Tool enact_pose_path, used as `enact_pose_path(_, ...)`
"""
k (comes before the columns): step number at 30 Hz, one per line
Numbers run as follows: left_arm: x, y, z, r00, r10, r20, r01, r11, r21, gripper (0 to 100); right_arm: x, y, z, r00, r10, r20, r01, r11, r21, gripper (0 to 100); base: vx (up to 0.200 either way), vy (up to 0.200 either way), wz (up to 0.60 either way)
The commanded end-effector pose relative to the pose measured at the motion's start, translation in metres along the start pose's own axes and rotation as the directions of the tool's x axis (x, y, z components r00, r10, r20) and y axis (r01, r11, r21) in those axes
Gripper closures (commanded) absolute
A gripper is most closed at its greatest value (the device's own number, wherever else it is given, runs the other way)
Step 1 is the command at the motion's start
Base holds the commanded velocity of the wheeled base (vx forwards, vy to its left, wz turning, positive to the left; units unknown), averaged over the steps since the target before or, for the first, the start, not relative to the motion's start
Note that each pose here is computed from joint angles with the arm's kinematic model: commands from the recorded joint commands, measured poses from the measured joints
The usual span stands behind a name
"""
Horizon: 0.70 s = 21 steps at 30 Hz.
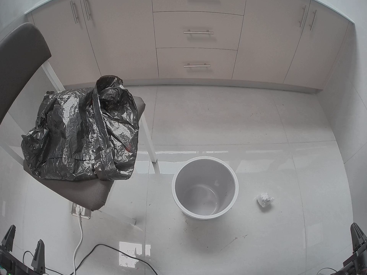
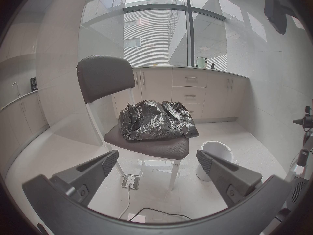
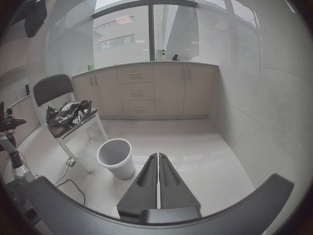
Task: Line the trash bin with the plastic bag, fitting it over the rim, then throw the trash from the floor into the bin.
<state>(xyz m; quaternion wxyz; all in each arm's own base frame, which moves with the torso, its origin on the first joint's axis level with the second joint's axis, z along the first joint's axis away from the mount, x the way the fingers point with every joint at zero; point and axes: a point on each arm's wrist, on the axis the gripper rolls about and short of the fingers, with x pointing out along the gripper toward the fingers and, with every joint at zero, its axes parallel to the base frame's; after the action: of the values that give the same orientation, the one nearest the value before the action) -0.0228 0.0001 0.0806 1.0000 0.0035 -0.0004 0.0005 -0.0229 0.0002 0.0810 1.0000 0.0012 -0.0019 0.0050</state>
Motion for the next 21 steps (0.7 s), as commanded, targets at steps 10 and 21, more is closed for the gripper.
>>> enact_pose_path(10, -0.005, 0.000, 0.013, 0.998, -0.004, 0.064, 0.005, 1.000, -0.024, 0, 0.000, 0.000, -0.005, 1.000, -0.012, -0.001, 0.012, 1.000, -0.001, 100, 0.000, 0.000, 0.00)
enact_pose_path(21, -0.013, 0.003, 0.094, 0.995, -0.080, 0.052, 0.087, 0.986, -0.141, 0, -0.011, -0.001, 0.181, 0.967, -0.005, 0.254, -0.069, 0.957, 0.281, 100, 0.000, 0.000, 0.00)
